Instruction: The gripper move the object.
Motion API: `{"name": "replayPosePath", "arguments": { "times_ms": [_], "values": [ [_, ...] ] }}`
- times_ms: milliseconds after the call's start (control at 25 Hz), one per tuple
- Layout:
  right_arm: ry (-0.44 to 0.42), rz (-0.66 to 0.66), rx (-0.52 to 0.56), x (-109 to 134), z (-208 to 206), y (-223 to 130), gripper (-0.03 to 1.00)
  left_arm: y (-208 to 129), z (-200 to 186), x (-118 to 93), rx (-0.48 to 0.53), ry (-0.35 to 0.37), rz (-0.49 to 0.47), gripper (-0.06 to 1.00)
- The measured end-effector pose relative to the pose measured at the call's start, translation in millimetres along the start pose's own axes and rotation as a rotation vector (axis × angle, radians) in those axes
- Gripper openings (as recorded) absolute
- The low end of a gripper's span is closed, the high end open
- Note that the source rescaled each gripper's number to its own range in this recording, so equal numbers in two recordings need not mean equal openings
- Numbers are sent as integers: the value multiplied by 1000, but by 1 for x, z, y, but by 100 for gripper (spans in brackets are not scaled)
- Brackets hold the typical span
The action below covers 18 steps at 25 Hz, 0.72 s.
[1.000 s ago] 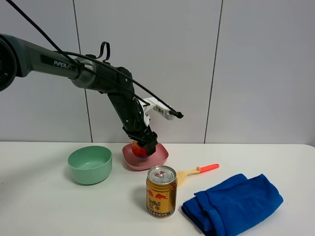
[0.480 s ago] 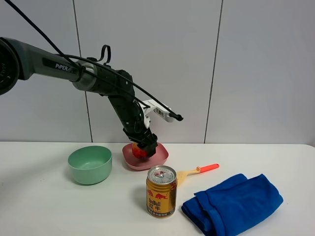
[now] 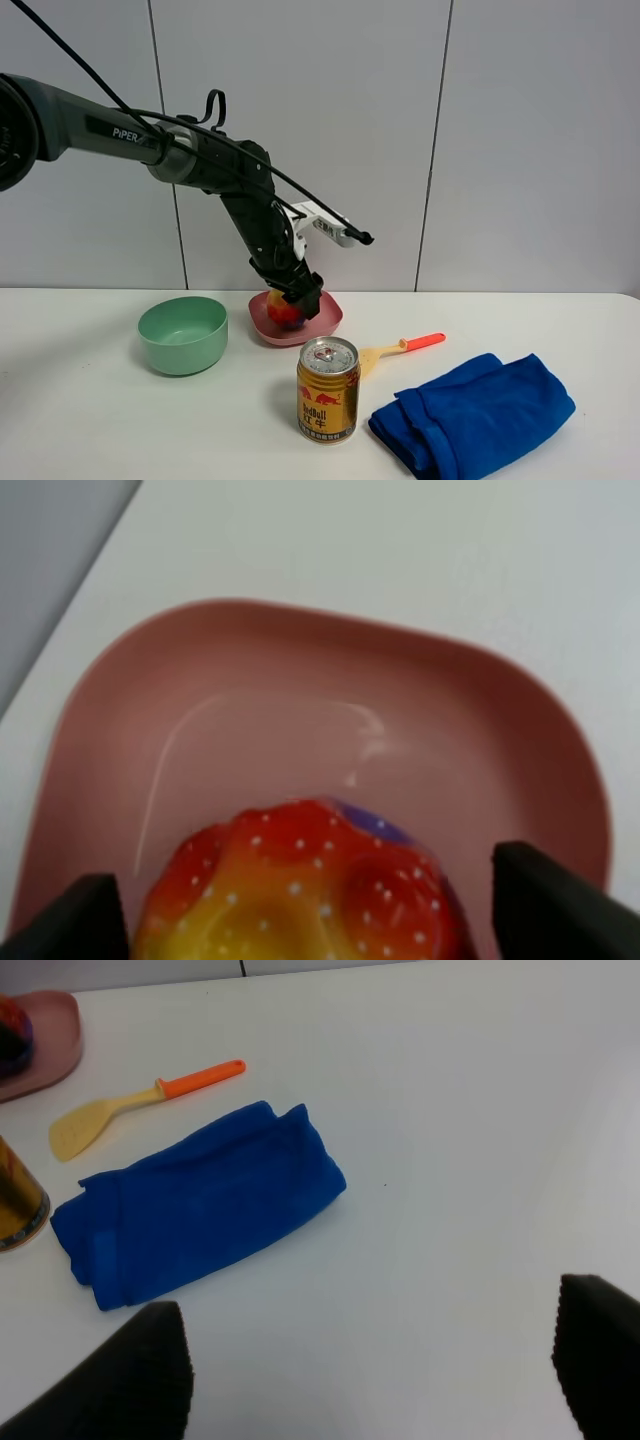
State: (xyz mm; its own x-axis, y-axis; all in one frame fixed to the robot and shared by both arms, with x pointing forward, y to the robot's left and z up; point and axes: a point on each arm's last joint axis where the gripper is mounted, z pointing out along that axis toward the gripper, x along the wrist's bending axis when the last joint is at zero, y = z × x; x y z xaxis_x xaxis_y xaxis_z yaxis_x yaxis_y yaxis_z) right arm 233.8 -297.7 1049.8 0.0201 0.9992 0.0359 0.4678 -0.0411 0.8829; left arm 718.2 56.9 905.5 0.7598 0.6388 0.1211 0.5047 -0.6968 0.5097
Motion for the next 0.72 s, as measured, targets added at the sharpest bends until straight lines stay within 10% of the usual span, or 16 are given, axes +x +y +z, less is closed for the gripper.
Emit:
{"name": "replayPosePath", "arguments": {
  "times_ms": [320, 720],
  "values": [
    [0, 0, 0, 0, 0, 0, 100, 23, -44, -10, 4, -19, 24, 60],
    [0, 0, 0, 0, 0, 0, 100, 70, -212, -18, -59, 37, -93, 61]
  ]
}}
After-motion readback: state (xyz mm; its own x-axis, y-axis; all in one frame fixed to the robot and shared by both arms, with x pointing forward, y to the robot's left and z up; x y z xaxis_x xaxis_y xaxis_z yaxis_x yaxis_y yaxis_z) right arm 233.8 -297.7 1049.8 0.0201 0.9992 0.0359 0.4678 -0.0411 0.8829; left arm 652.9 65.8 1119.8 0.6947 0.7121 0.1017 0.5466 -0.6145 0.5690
